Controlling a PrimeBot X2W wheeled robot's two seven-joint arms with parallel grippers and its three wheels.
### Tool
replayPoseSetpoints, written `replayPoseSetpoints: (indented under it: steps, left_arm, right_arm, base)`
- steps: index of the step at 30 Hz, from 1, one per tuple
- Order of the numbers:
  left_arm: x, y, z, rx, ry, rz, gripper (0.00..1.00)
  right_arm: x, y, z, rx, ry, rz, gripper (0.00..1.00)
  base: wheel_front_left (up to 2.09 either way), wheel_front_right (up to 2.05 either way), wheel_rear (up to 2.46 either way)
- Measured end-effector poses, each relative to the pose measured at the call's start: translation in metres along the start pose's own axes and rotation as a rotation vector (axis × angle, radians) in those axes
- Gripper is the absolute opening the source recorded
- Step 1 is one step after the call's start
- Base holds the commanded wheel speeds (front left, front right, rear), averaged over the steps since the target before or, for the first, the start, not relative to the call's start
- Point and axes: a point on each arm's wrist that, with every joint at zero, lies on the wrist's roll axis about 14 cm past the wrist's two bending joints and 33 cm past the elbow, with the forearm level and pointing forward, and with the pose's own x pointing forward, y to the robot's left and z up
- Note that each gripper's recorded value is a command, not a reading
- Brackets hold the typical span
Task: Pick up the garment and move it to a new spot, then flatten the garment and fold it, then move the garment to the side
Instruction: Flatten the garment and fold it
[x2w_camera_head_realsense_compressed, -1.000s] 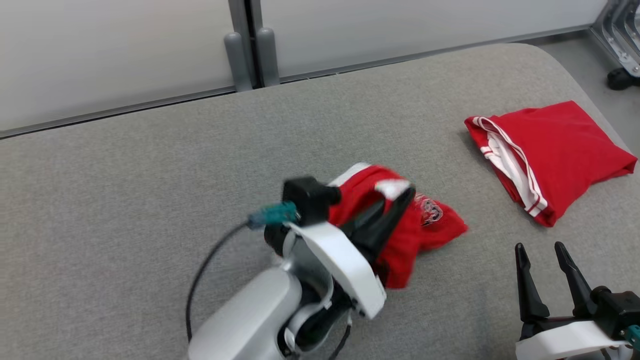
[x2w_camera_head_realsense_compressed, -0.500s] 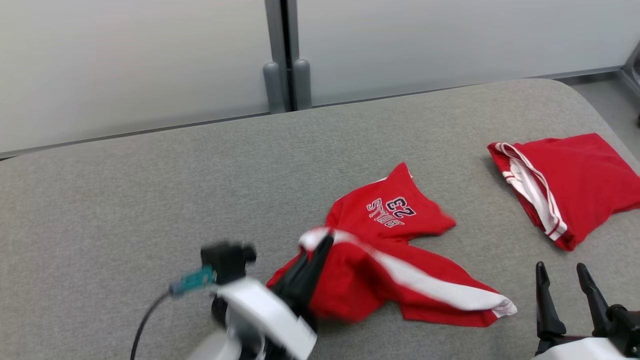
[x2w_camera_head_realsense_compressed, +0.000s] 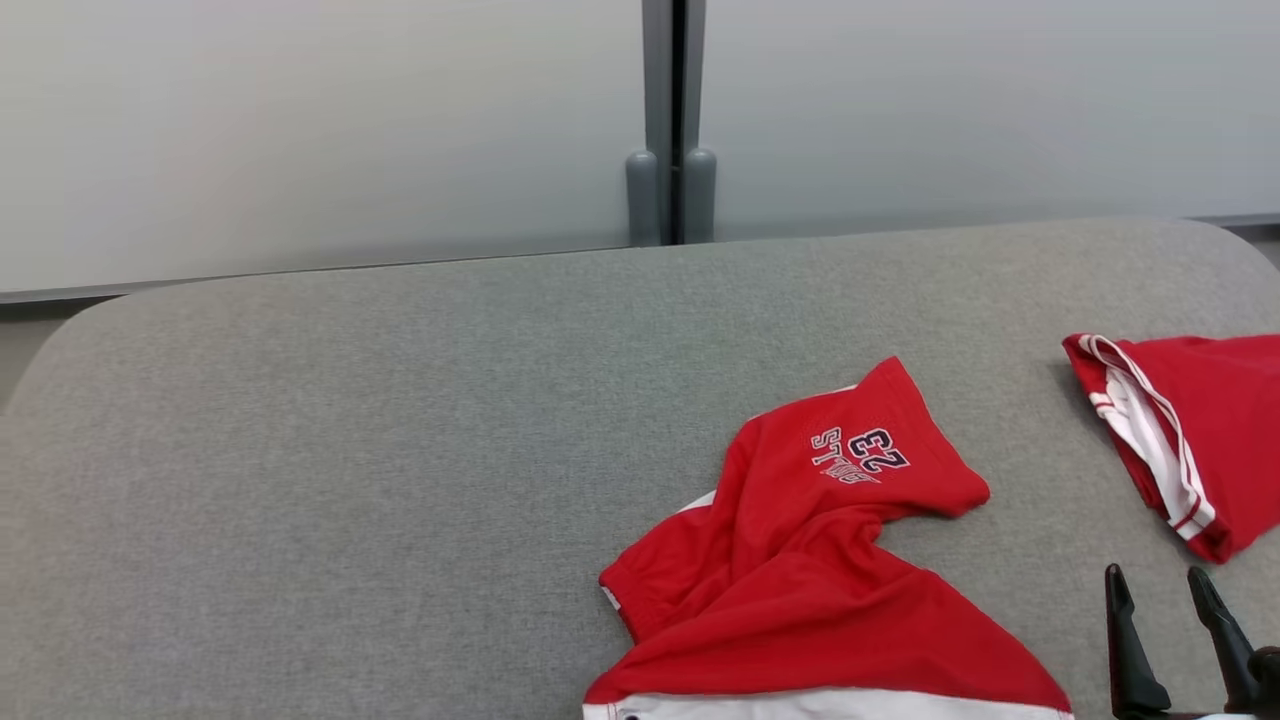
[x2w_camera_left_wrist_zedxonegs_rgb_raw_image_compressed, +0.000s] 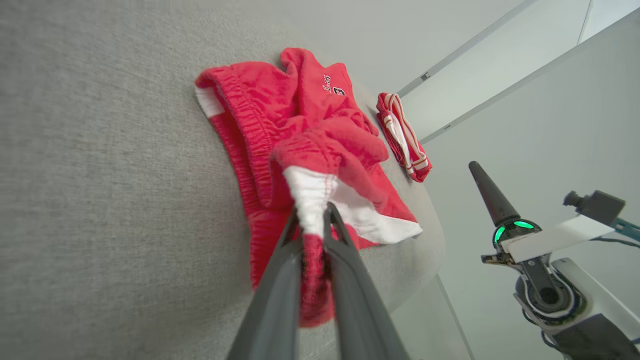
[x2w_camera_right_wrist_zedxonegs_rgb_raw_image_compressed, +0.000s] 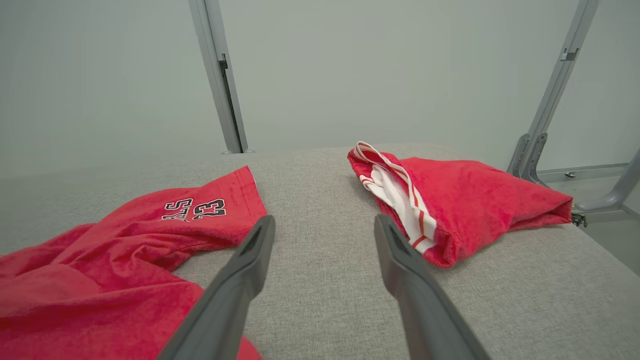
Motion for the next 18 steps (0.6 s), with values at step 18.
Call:
replayPoseSetpoints:
  steps: [18]
  left_arm:
    - [-0.053, 0.04, 0.123, 0.498, -0.438, 0.295, 1.0]
  right_arm:
    - [-0.002, -0.001, 0.041, -0.133, -0.115, 0.054, 1.0]
  base:
    - [0.0, 0.0, 0.0]
